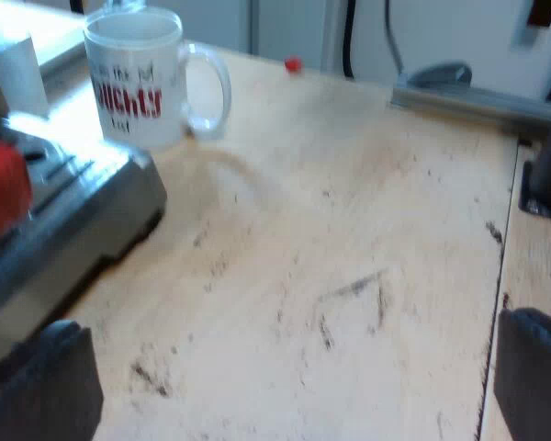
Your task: Place mug into machine
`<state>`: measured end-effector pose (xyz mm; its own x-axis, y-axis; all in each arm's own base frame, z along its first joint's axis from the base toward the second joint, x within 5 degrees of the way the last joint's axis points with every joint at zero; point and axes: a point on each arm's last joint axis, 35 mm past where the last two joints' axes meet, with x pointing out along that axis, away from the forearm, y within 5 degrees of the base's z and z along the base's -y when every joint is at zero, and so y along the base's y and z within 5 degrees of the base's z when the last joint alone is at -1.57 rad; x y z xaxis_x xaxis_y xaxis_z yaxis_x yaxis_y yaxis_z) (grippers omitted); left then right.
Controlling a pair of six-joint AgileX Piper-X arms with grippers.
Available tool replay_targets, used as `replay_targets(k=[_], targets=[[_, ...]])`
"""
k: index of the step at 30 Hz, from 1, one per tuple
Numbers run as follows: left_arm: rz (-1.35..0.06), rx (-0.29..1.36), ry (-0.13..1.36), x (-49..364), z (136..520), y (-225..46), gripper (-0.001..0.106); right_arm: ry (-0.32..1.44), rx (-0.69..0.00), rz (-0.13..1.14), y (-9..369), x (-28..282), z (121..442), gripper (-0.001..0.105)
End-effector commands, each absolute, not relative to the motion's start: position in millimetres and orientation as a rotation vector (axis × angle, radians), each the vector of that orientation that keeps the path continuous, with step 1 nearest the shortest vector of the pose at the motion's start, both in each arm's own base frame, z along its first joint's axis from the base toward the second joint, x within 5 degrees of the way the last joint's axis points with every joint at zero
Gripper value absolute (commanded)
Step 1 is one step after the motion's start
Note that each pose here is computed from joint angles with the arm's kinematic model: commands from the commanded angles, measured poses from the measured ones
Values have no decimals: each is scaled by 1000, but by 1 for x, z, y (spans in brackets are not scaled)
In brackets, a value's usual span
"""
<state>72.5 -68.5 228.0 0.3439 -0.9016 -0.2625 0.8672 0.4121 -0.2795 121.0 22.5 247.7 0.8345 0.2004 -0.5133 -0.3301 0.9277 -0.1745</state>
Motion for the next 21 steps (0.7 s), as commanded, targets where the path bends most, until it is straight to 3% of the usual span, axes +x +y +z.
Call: replay_targets(k=[1, 9, 21], targets=[[-1175, -95, 375, 72, 232, -69, 89, 473, -272, 290, 23, 124, 240, 75], [-1175, -95, 375, 72, 232, -69, 89, 418, -286, 276, 24, 132, 190, 75], [-1175, -95, 375, 72, 232, -69, 89, 407, -286, 272, 29, 165, 164, 70]])
